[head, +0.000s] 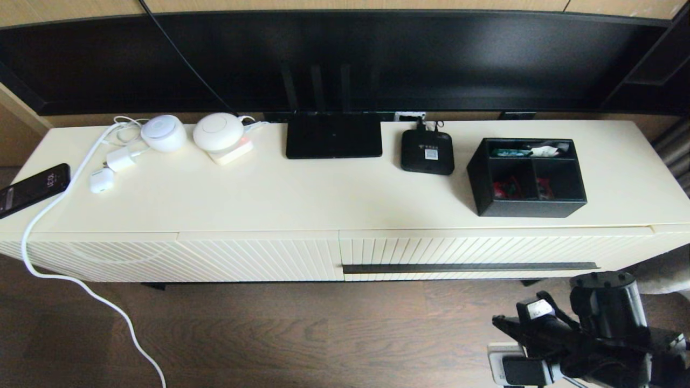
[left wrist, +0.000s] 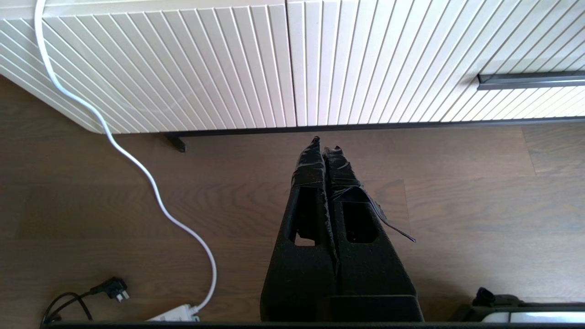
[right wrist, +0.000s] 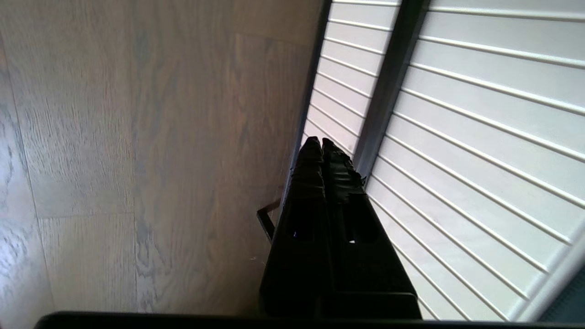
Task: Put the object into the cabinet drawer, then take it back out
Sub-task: Open the drawer
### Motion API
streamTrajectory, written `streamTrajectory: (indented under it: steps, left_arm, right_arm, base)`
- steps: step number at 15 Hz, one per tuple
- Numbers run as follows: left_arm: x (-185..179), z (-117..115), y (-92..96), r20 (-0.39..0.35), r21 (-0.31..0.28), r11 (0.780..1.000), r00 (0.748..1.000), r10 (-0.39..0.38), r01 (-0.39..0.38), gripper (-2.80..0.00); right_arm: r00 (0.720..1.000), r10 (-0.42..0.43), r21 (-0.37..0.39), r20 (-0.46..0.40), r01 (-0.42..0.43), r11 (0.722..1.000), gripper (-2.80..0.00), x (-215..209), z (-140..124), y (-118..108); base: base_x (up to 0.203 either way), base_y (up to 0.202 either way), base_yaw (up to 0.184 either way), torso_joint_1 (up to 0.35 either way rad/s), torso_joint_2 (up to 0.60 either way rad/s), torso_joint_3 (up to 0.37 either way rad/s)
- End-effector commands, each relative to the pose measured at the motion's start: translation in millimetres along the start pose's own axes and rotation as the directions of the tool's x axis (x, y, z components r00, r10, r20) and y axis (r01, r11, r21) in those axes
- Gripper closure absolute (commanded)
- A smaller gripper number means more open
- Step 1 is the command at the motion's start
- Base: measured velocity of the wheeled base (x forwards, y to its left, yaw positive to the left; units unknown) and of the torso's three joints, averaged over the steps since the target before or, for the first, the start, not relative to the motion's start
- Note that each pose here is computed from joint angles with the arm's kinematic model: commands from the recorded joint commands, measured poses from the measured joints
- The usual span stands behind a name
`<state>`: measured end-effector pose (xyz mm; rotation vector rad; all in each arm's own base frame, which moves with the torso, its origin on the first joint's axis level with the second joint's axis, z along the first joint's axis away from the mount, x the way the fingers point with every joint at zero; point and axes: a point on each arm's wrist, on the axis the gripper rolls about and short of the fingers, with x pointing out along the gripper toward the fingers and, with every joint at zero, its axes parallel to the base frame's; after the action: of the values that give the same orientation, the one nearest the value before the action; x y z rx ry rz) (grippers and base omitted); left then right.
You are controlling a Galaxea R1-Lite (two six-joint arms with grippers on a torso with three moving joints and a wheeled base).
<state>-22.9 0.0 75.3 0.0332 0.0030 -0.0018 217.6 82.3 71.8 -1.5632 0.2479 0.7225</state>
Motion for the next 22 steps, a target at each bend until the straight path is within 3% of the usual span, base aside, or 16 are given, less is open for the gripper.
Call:
streamTrajectory:
  steps: [1,2,12,22]
  left_arm:
    - [0,0,0.0,-0.002,0.001,1.0,1.0,0.0,0.0,0.0]
    - [0,0,0.0,-0.001,0.001,1.0,1.0,0.0,0.0,0.0]
    - [0,0,0.0,-0.002,0.001,1.0,1.0,0.0,0.0,0.0]
    - [0,0,0.0,-0.002,0.001,1.0,1.0,0.0,0.0,0.0]
  right_arm:
    - [0.997,0.08,-0.02,-0.015,-0.08,0.997,0.0,16,-4,15]
    - [0.995,0.093,-0.017,-0.023,-0.093,0.995,-2.8,21,-7,17]
    - [0.999,0.025,0.034,-0.037,-0.024,0.999,-2.8,75,-21,-2]
    - [0.999,-0.04,0.213,-0.029,0.045,0.976,-2.8,108,-23,-6]
  base:
    - [0.0,0.0,0.0,0.0,0.0,0.0]
    - [0.0,0.0,0.0,0.0,0.0,0.0]
    - [0.0,0.0,0.0,0.0,0.0,0.0]
    - [0.0,0.0,0.0,0.0,0.0,0.0]
